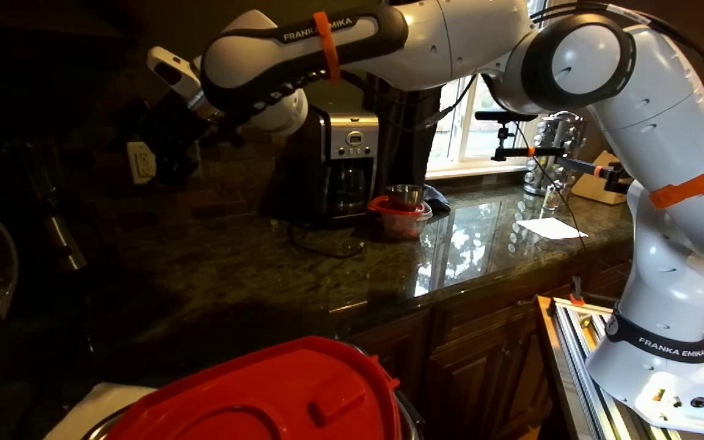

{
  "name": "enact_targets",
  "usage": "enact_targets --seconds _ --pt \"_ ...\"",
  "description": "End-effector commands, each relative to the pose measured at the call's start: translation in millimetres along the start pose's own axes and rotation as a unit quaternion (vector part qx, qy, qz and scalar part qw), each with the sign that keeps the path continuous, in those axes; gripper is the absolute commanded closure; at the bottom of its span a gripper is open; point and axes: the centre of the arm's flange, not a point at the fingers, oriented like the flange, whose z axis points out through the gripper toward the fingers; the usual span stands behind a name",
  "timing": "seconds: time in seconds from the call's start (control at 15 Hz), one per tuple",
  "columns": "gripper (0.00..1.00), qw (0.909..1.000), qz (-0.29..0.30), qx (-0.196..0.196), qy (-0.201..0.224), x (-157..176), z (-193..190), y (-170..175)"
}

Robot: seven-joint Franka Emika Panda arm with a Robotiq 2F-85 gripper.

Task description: Put the silver bowl on the red lid, then move the jar to the left

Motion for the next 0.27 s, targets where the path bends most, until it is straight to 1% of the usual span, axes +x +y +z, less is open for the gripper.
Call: enact_targets --seconds 0.0,0.07,0.13,0.2 --pt "0.00 0.9953 0.045 0.065 -0.056 -11.6 -42.6 -68.8" --pt "0.00 0.9928 0.058 0.086 -0.060 -15.5 -45.0 -76.2" --pt "0.00 0.9974 0.040 0.042 -0.043 -23.6 -3.8 -23.6" --pt "0.00 0.9970 0.040 0.048 -0.047 -24.6 -5.0 -27.2"
